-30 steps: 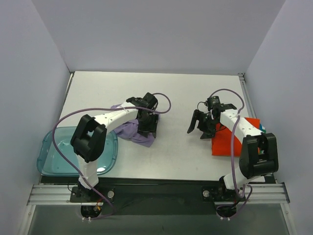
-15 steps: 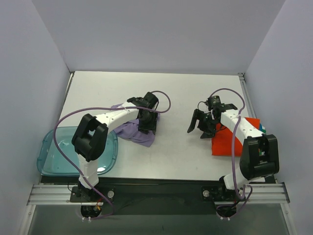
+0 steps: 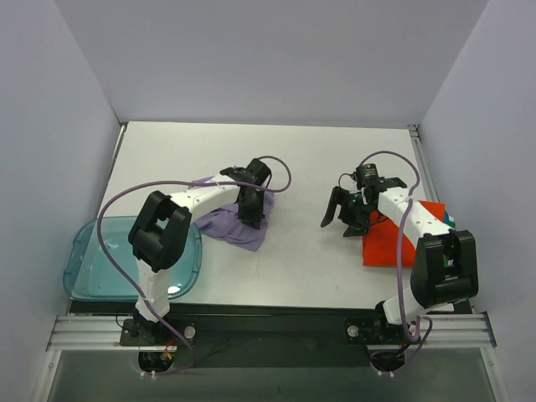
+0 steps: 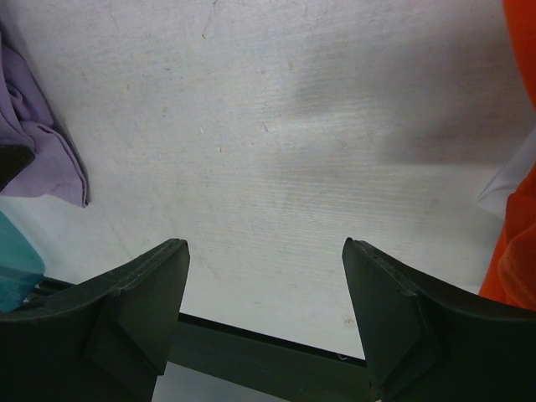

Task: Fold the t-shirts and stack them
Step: Flatten out the tshirt

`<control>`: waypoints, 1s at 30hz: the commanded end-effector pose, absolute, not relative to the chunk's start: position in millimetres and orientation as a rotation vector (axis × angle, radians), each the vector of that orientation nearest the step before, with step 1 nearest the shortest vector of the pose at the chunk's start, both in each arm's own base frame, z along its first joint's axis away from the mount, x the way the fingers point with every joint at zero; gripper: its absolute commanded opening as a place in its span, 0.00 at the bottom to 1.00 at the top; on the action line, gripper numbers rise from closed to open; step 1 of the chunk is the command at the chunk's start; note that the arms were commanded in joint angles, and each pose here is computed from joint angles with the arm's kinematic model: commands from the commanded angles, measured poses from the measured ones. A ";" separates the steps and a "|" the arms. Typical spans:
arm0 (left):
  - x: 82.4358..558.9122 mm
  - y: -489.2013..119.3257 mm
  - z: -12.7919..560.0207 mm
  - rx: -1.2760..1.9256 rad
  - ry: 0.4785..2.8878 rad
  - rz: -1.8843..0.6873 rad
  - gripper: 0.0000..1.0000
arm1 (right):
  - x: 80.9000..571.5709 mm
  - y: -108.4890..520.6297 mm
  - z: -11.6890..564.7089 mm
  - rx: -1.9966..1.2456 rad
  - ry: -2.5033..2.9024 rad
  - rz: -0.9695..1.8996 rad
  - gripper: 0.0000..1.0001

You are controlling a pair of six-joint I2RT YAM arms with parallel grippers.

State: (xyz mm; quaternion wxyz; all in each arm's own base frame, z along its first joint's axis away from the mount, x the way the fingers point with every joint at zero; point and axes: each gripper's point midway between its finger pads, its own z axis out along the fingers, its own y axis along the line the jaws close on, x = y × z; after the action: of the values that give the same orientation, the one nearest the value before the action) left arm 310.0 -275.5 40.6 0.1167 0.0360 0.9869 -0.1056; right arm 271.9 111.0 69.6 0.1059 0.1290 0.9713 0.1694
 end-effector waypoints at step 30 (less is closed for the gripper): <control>380.5 -218.7 228.9 -0.330 2.345 -0.816 0.00 | 272.8 181.8 73.8 0.165 2.923 0.659 0.73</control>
State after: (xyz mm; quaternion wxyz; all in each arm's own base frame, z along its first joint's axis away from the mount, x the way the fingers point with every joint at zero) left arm 351.4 -246.1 161.1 0.2269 -0.0865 0.9329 -0.2659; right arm 263.7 154.3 65.4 0.0765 0.0676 0.9769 0.1880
